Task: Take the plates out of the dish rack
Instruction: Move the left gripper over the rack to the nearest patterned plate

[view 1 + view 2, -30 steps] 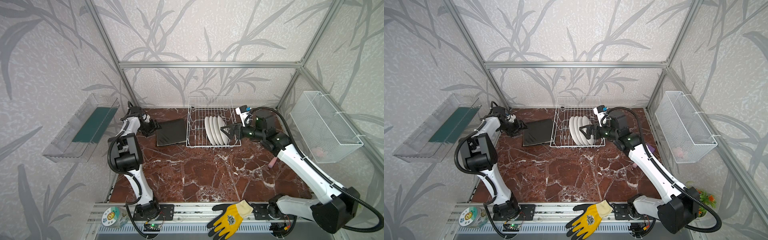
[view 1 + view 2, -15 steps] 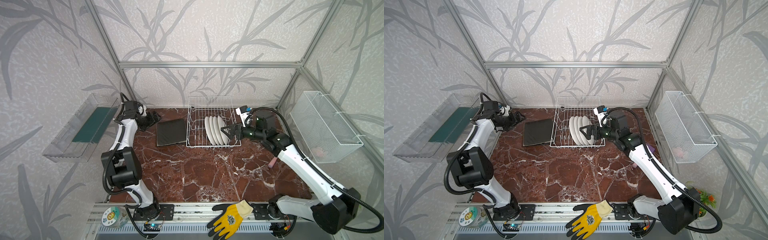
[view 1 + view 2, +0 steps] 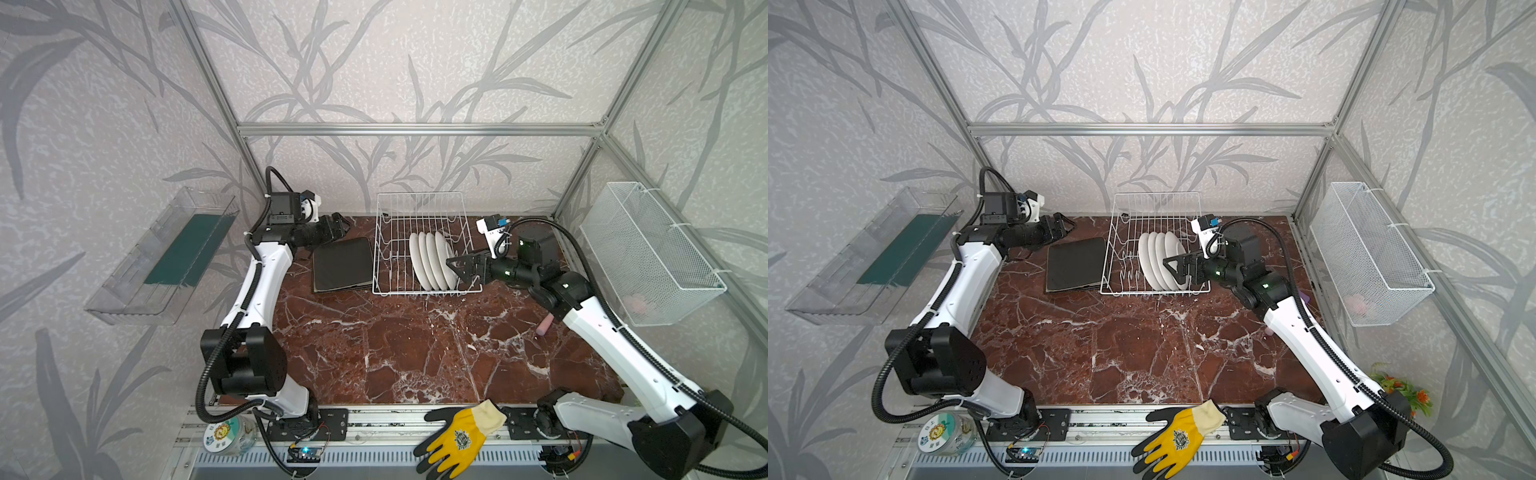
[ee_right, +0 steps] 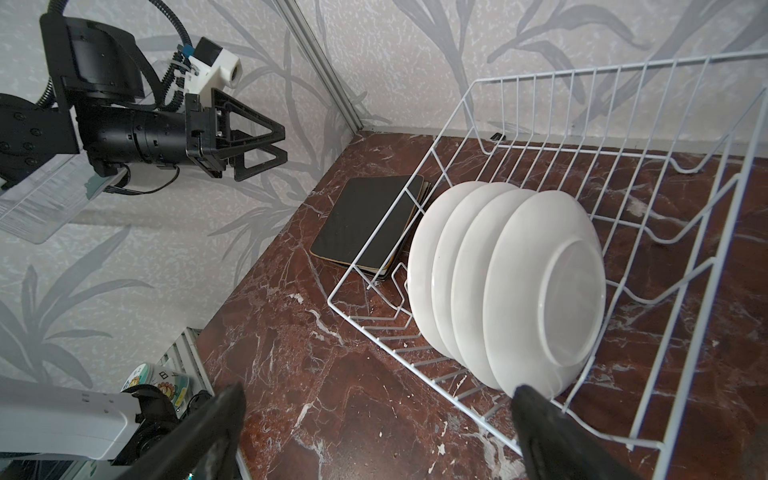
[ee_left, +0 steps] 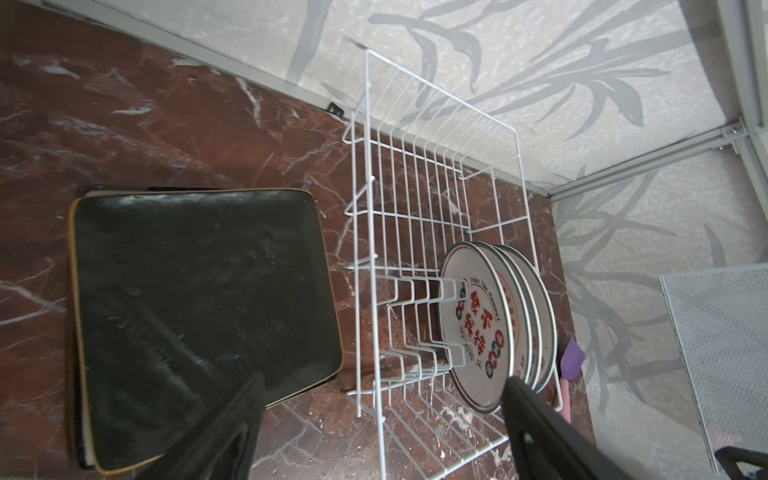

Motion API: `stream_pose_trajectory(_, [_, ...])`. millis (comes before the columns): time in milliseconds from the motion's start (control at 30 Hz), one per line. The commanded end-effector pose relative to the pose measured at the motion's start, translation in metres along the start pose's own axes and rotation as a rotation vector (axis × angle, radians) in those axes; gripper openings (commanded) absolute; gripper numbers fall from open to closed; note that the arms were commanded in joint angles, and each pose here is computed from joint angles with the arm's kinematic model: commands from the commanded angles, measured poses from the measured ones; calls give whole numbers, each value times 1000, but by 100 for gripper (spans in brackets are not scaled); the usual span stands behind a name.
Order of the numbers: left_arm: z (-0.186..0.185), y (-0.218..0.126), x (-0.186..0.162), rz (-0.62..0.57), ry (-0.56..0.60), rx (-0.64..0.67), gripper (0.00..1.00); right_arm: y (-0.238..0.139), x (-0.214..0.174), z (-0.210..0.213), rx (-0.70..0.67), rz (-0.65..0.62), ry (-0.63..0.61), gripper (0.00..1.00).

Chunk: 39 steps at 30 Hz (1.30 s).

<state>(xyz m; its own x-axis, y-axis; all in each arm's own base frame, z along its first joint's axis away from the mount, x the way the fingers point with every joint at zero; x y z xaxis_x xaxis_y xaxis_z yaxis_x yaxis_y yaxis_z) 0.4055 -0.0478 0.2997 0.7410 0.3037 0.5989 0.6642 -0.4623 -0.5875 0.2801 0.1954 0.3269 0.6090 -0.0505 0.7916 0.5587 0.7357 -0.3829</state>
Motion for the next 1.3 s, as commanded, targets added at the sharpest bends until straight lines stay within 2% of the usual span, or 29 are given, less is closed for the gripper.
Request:
stream_pose_trajectory(0, [-26, -11, 0, -25, 48, -35, 90, -5, -6, -1, -23, 0, -19, 99])
stream_pose_trajectory(233, [-67, 9, -26, 35, 135, -117, 86, -5, -7, -5, -44, -11, -15, 99])
stream_pose_trajectory(633, [-111, 48, -61, 130, 194, -132, 67, -5, -15, -12, -67, -26, 24, 99])
stream_pose_trajectory(1067, [-119, 103, -91, 262, 196, -84, 55, -7, -22, -16, -89, -31, 13, 99])
stream_pose_trajectory(1267, [-122, 119, -97, 299, 180, -103, 47, -8, -22, -18, -103, -29, 2, 99])
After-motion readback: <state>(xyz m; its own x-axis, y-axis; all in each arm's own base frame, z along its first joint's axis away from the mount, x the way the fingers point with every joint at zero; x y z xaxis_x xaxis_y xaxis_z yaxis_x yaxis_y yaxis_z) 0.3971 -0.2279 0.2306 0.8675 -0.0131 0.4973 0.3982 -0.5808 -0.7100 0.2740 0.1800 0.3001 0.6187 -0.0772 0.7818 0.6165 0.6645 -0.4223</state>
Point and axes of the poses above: each gripper's point midway between its finger pads, its own y axis out along the fingers, its own z axis along the line the jaws close on, x = y × z, the point moved 4 cm from there along -y, back along the fingers, and after that the axes turned 2 degrees about y, right-handed, at the moved point
